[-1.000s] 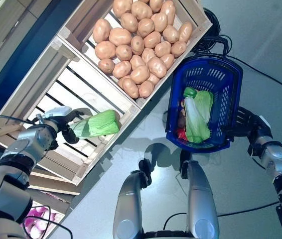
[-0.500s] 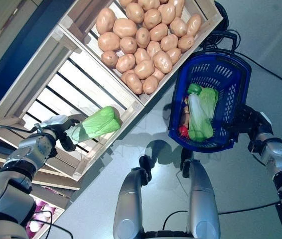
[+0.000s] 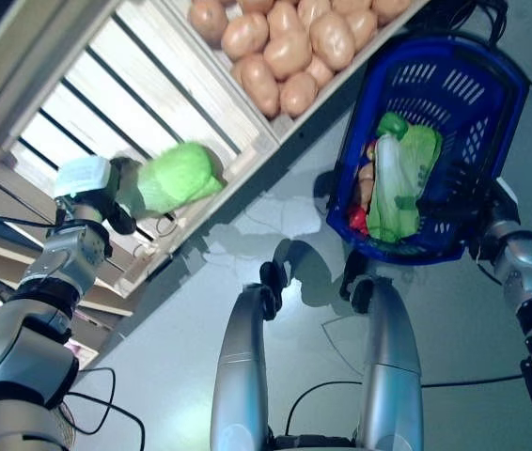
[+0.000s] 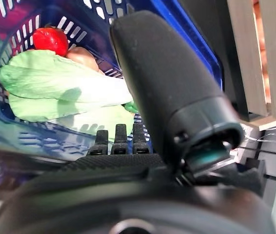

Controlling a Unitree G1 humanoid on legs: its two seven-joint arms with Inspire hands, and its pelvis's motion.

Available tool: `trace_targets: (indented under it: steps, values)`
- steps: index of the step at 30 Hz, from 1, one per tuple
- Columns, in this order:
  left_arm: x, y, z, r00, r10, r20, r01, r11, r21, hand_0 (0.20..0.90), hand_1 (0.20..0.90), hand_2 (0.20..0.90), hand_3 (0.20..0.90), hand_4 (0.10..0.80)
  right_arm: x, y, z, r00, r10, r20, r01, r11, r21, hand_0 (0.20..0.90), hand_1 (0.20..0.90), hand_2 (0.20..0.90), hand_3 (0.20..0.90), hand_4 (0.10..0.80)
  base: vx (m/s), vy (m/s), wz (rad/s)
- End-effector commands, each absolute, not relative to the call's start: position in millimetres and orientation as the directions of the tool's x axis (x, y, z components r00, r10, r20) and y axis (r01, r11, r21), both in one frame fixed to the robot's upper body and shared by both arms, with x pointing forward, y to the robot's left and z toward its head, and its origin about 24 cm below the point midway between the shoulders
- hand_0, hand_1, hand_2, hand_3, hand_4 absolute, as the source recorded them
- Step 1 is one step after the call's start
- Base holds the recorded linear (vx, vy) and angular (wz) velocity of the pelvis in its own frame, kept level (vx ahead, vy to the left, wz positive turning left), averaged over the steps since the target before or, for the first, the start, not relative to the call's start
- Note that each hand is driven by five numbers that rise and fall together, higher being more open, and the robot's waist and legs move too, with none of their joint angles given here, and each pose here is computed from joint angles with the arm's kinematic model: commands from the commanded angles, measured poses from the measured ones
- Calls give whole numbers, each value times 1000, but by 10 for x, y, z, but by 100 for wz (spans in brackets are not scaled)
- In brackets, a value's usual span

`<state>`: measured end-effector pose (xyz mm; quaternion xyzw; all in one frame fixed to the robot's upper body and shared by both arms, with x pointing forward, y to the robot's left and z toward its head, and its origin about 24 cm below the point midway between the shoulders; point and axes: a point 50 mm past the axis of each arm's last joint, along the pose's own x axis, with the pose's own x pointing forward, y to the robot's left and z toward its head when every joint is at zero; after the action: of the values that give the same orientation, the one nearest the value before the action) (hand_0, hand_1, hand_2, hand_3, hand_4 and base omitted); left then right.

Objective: Put vegetables into the basket

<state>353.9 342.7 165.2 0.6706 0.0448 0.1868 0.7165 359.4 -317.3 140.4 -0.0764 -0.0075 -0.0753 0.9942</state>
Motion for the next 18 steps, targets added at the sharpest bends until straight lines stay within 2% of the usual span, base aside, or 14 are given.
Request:
trace_targets:
  steps: [1,5,10,13,14,15,18]
  values:
    - [3326,3856,1555,791,598,127,-165,8,986,900,900,900,900,800,3543,-3279,1683,960,-210,187,228,970,-82,900,900,900,900,800,-60,0,-2]
    - [3356,3811,1515,763,633,131,-219,63,974,900,900,900,900,800,3593,-3213,1786,954,-205,217,223,973,-63,900,900,900,900,800,-54,-9,0]
    - [3385,3772,1529,749,640,169,-261,52,964,900,900,900,900,800,3643,-3149,1870,947,-213,241,230,972,-46,900,900,900,900,800,-41,-33,17]
    - [3391,3769,1565,742,637,208,-309,50,950,900,900,900,900,800,3652,-3143,1900,944,-215,250,232,972,-40,900,900,900,900,800,-28,-34,-16]
    - [3398,3767,1584,740,638,211,-318,56,947,768,768,768,768,712,3655,-3142,1899,944,-216,251,232,972,-37,900,900,900,900,800,-24,-34,-26]
    - [3401,3767,1600,739,637,219,-331,61,942,300,300,300,300,400,3656,-3139,1899,943,-218,251,234,972,-34,900,900,900,900,800,-17,-36,-22]
    - [3409,3768,1626,742,635,214,-331,71,941,300,300,300,300,400,3652,-3134,1875,944,-219,246,232,972,-25,900,900,900,900,800,-1,-35,-3]
